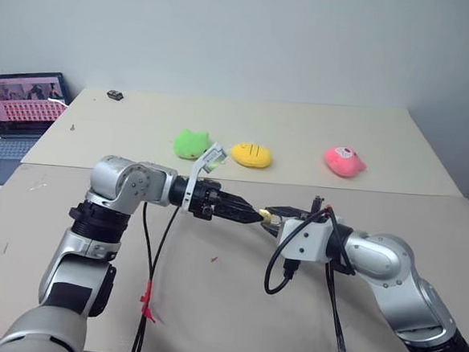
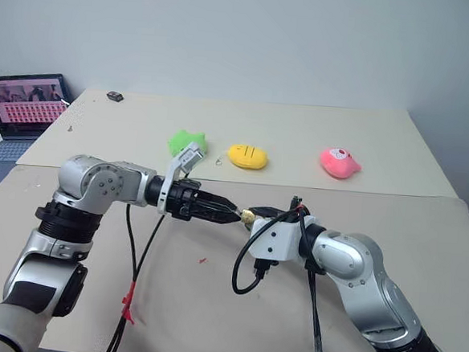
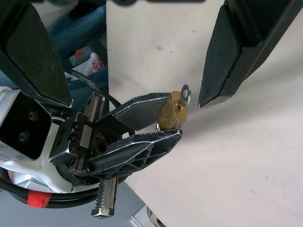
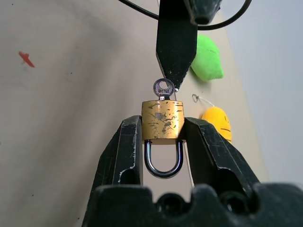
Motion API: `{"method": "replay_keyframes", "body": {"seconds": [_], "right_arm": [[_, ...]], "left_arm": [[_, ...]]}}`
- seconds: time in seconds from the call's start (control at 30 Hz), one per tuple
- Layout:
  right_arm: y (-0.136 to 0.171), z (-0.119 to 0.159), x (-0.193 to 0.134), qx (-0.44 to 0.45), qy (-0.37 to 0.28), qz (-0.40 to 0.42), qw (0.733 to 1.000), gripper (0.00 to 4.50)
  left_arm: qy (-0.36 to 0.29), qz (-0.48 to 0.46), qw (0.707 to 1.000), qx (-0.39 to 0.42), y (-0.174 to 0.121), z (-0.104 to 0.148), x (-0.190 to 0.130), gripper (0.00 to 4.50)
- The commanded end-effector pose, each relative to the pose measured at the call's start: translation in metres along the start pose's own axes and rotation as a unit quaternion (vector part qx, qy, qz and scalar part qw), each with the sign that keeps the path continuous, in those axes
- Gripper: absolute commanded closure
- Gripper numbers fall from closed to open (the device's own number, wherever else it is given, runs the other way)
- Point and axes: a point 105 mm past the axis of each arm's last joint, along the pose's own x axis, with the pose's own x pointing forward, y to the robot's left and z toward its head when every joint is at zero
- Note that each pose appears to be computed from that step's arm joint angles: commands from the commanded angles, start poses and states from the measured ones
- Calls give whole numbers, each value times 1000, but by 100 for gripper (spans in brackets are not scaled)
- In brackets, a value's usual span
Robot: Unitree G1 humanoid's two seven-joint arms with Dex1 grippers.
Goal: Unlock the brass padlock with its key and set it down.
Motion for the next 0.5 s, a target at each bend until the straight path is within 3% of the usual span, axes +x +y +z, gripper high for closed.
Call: {"method": "replay_keyframes", "body": {"seconds": [0.03, 0.5], "right_arm": [[-12, 14, -6, -15, -22, -20, 999, 357], [-14, 13, -6, -15, -24, -17, 999, 357]], "left_arm": [[-4, -2, 1000, 23, -3, 8, -2, 0], [-7, -5, 1000, 21, -5, 8, 1, 0]]}}
